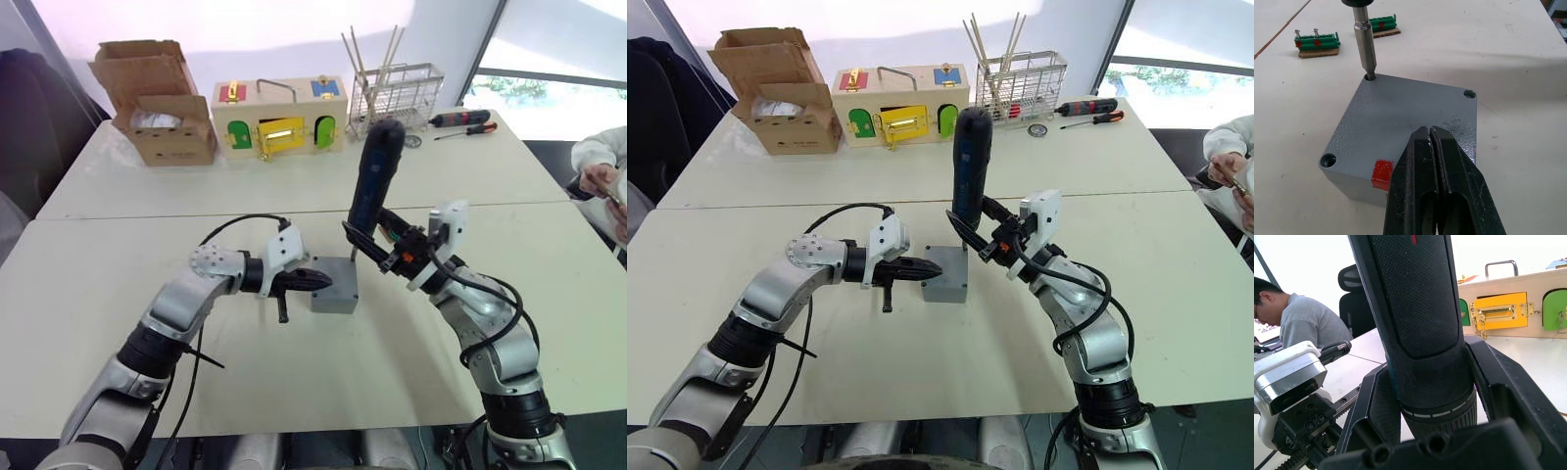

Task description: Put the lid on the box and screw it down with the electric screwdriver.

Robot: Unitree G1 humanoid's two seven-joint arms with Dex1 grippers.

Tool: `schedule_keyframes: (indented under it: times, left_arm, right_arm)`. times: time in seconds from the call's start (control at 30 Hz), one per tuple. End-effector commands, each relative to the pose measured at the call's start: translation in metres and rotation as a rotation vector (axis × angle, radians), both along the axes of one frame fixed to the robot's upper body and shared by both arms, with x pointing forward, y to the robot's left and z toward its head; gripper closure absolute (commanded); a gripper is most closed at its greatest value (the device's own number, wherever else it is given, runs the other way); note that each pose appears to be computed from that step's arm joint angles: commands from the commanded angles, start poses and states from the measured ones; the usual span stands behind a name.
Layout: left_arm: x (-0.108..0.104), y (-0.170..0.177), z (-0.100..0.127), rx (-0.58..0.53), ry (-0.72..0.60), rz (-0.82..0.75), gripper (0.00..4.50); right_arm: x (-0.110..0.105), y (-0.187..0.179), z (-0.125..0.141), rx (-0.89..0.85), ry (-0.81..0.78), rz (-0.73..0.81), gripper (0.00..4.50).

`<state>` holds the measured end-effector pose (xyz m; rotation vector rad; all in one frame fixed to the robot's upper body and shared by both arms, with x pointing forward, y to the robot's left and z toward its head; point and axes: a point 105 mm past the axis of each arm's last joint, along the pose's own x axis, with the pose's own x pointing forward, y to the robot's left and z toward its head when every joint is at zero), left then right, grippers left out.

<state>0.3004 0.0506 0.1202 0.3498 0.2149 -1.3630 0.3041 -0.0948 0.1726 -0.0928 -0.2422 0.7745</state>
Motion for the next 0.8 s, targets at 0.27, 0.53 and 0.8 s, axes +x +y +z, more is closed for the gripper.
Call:
schedule_keyframes:
  times: [0.27,0.53,0.8]
  left_arm:
    - [0.002,0.003,-0.003,0.041,-0.009,0.002,4.5]
    - [0.001,0.002,-0.006,0.041,-0.001,-0.003,4.5]
    - [0.002,0.002,-0.014,0.009,0.024,0.025,4.5]
  right_arm:
    - [0.002,-0.001,-0.056,-0.028,0.225,-0.008,2.73]
    - [0.003,-0.005,-0.046,-0.015,0.195,-0.019,2.73]
    - [0.004,-0.014,0.051,0.041,-0.015,-0.006,2.73]
